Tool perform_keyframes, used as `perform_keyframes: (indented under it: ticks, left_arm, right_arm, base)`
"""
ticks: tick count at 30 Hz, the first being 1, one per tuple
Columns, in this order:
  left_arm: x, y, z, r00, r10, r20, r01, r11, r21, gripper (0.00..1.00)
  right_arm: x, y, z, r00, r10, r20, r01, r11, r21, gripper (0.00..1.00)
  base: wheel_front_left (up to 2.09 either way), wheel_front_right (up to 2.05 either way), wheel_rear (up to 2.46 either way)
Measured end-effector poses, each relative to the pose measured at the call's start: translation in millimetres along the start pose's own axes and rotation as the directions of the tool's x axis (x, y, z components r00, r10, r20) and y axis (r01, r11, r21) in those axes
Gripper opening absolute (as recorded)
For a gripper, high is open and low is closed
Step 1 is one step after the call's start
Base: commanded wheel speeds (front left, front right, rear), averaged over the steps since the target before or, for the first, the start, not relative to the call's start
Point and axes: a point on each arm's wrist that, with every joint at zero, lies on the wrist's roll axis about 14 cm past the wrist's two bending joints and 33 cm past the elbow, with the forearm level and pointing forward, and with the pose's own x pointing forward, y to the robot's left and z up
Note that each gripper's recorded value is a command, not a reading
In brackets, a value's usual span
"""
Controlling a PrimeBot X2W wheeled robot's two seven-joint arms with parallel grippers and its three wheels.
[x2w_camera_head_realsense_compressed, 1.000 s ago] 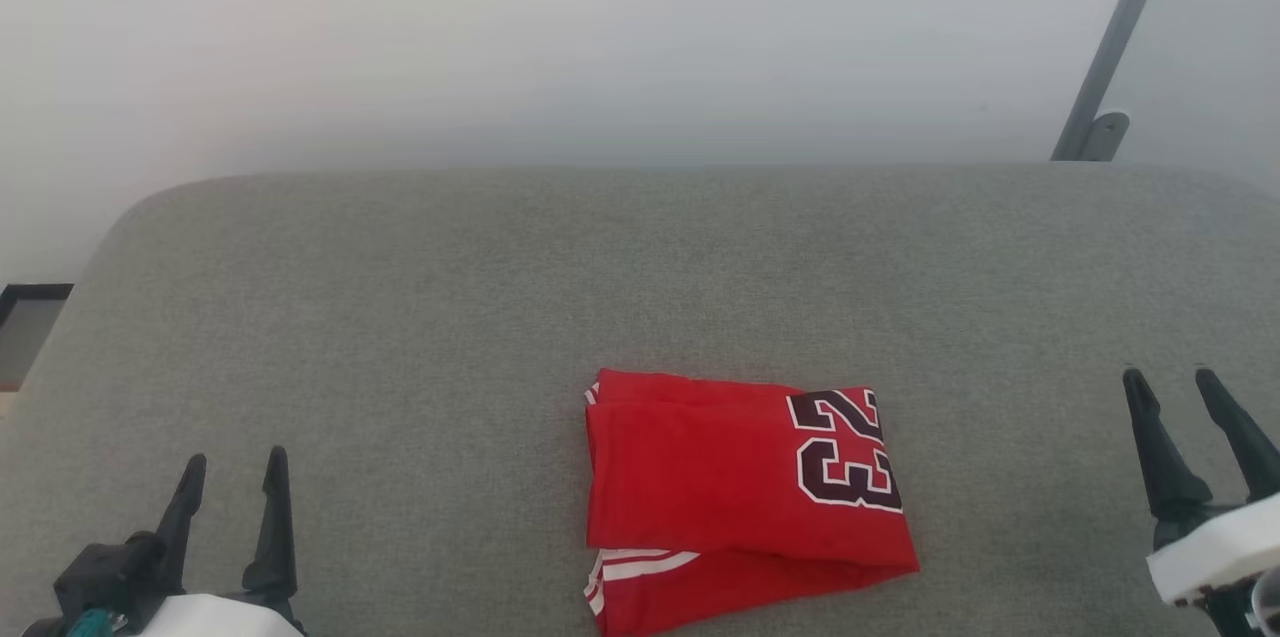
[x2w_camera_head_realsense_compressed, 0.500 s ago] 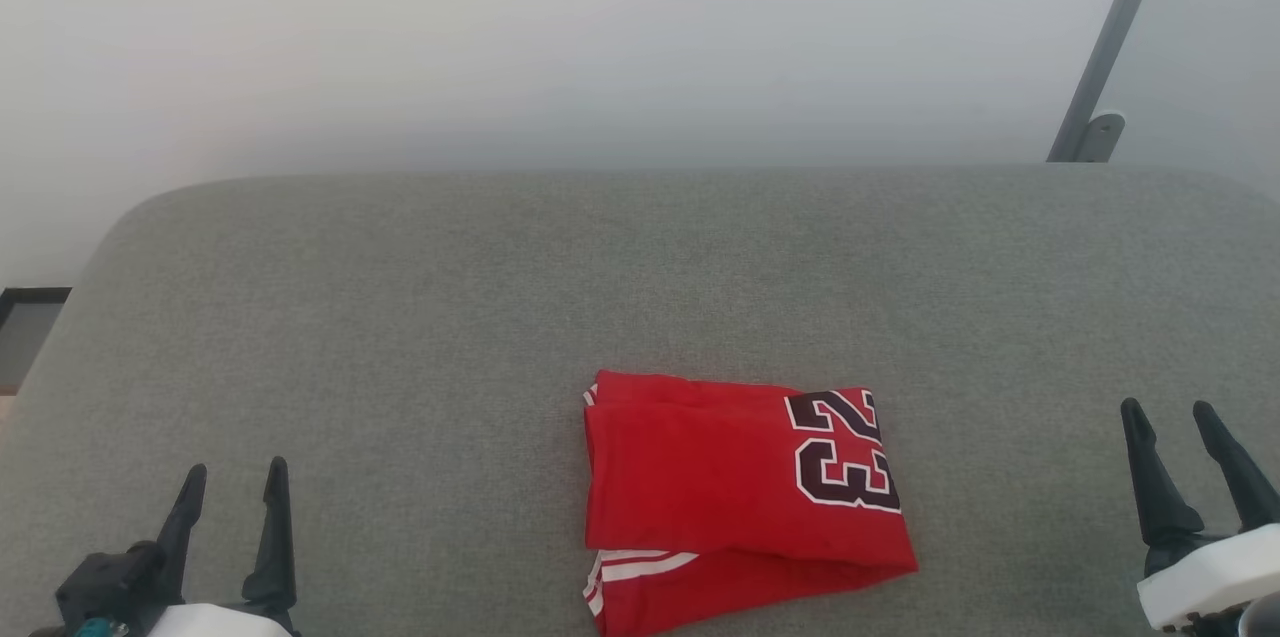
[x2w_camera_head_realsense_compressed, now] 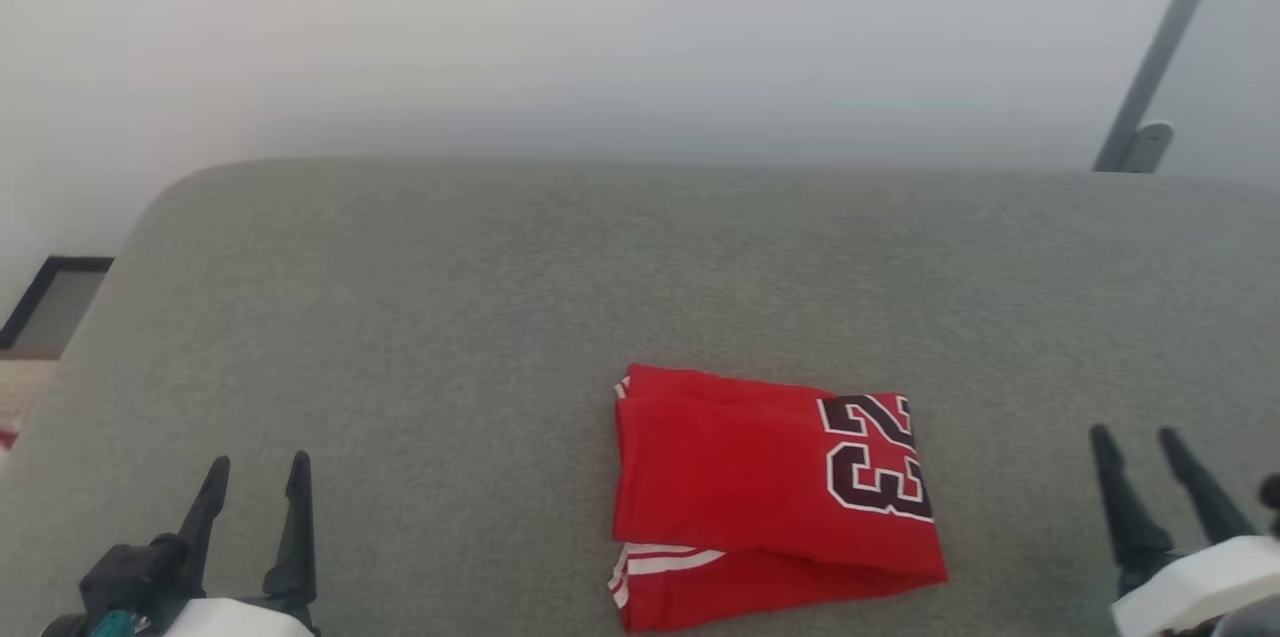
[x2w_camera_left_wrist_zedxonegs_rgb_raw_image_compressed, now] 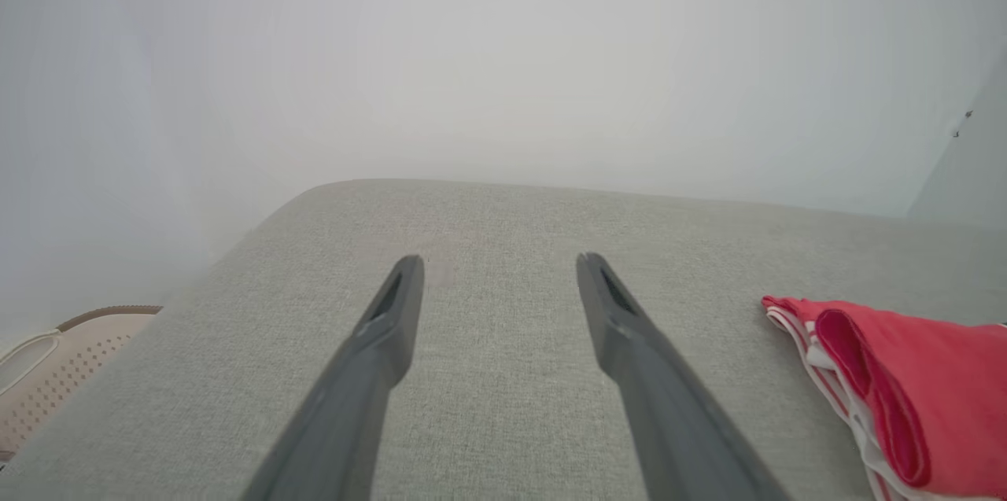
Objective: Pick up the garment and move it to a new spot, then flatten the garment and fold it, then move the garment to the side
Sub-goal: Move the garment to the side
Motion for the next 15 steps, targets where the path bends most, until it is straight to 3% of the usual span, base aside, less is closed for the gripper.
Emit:
perform_keyframes:
  ticks: [7, 11, 15]
  left_arm:
    - [-6, 6, 2, 1.000, 0.019, 0.005, -0.019, 1.000, 0.001, 1.00]
    - [-11, 8, 0, 0.999, 0.038, -0.002, -0.038, 0.999, -0.007, 1.00]
    - [-13, 12, -1, 0.998, 0.062, -0.008, -0.062, 0.998, -0.013, 1.00]
  right_arm:
    - [16, 46, -43, 0.969, 0.138, -0.203, -0.127, 0.990, 0.068, 1.00]
    - [29, 71, -67, 0.917, 0.220, -0.332, -0.199, 0.975, 0.096, 1.00]
    - [33, 72, -93, 0.857, 0.227, -0.462, -0.211, 0.974, 0.087, 1.00]
  base:
    - [0.00, 0.00, 0.00]
    - [0.00, 0.00, 0.00]
    - [0.00, 0.00, 0.00]
